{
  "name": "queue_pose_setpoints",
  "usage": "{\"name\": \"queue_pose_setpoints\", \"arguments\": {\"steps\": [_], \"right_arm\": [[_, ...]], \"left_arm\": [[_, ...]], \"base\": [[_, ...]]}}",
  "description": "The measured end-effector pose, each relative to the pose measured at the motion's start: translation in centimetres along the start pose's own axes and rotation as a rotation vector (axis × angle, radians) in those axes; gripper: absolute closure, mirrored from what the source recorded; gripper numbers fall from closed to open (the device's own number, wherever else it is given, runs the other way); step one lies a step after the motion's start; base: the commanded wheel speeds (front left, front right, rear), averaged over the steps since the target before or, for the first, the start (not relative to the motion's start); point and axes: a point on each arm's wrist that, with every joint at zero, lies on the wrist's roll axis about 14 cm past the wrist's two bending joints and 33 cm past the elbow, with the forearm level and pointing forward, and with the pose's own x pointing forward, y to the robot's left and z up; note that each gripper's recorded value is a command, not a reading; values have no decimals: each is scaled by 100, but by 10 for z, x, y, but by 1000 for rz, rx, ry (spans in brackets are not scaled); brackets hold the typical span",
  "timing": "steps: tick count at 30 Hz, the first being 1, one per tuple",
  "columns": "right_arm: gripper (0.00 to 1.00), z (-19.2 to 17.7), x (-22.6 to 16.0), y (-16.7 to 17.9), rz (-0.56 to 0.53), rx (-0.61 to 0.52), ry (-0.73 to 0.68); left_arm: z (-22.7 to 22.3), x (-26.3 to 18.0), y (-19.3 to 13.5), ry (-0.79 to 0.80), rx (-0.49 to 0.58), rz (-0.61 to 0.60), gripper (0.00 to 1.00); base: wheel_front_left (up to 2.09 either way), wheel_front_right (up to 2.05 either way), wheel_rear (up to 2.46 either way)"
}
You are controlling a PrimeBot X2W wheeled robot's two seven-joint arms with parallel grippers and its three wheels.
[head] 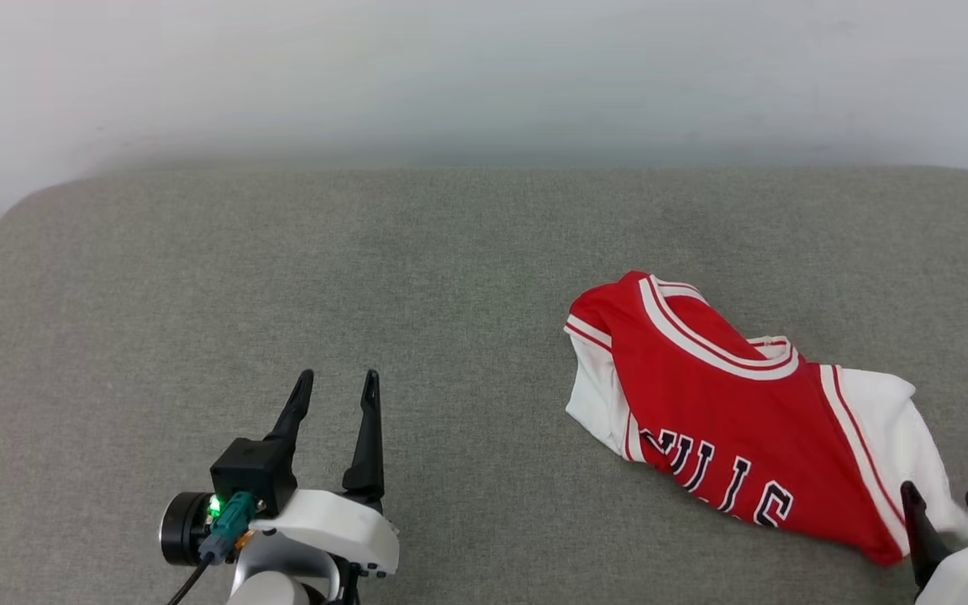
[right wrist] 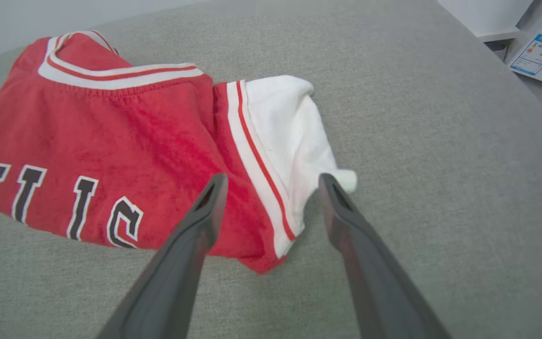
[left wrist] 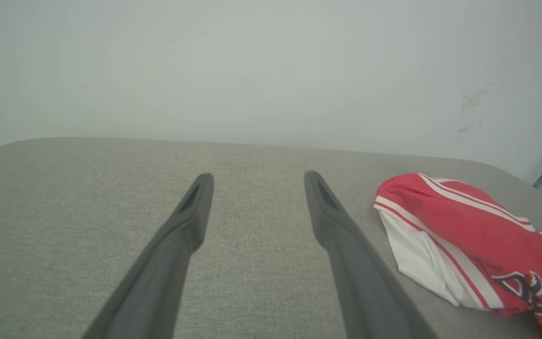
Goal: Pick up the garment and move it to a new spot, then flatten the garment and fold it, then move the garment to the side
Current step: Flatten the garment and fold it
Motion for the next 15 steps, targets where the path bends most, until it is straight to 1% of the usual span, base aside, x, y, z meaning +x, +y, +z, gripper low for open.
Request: {"name": "queue_pose_setpoints", "arguments": {"steps": [5, 11, 15], "right_arm": [[0, 29, -18, 8, 27, -36, -125], [0, 72, -38, 32, 91, -49, -318], [0, 88, -46, 47, 126, -64, -389]], "left_arm": [[4, -9, 4, -2, 7, 13, 0], [5, -19, 7, 6, 14, 25, 0], [5, -23, 12, 20, 26, 36, 0]], "base": [[0, 0, 0], [0, 0, 0], [0, 0, 0]]}}
